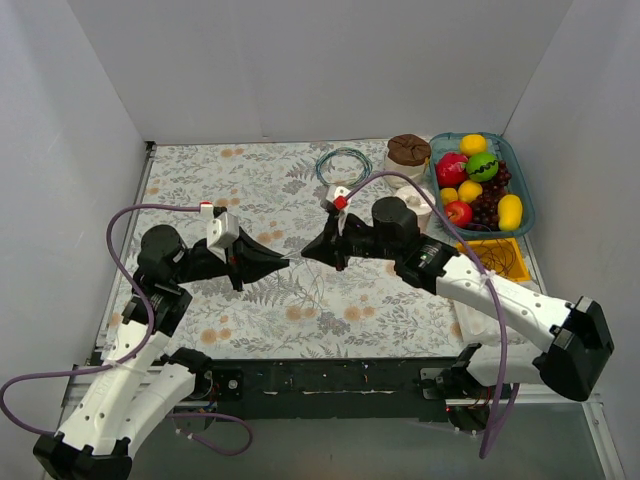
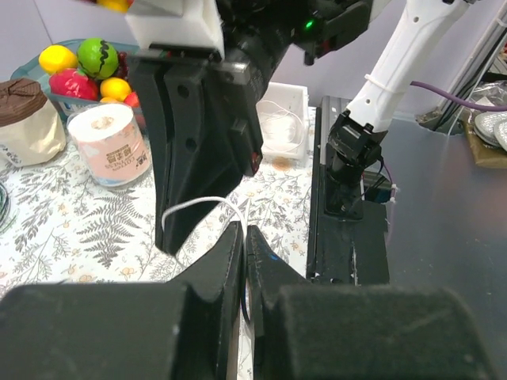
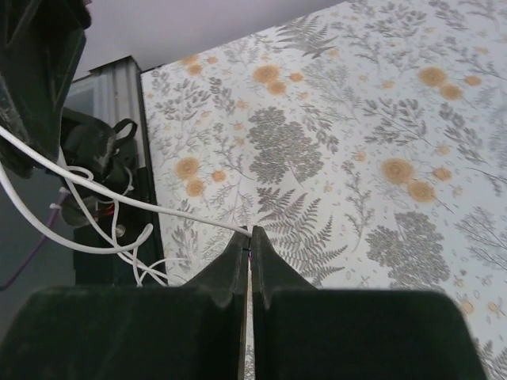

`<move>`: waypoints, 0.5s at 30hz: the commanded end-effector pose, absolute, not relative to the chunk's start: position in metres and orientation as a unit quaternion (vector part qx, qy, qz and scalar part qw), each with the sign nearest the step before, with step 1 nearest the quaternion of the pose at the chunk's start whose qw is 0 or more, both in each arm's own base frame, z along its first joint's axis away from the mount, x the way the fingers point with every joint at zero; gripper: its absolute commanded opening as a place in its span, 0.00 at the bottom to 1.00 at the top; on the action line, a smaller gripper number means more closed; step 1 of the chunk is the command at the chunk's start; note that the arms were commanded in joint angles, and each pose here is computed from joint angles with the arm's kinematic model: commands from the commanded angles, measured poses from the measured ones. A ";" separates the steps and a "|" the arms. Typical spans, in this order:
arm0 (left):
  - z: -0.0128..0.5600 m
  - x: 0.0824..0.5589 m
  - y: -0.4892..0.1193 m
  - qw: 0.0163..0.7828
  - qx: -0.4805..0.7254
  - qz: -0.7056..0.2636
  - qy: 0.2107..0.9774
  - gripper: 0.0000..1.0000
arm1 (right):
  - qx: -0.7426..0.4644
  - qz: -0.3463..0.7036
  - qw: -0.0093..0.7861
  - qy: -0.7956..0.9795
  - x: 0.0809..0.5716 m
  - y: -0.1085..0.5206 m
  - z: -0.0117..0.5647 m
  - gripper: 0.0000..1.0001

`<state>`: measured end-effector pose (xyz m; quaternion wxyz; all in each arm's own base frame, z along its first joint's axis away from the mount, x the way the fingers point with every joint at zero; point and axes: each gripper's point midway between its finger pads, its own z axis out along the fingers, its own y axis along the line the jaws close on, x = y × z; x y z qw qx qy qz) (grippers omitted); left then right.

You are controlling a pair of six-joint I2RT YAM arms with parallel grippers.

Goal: Untangle the cables

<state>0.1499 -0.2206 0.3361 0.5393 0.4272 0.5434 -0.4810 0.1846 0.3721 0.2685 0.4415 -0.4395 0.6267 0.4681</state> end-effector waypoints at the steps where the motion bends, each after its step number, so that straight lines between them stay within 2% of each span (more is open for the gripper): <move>1: 0.325 0.155 -0.216 0.538 0.422 -0.459 0.566 0.00 | -0.386 0.388 0.547 0.634 0.217 0.339 0.322 0.01; 8: 0.266 0.171 -0.210 0.517 0.434 -0.412 0.612 0.02 | -0.366 0.325 0.613 0.621 0.223 0.298 0.376 0.01; 15: 0.220 0.186 -0.203 0.485 0.434 -0.376 0.660 0.20 | -0.369 0.336 0.624 0.601 0.220 0.301 0.405 0.01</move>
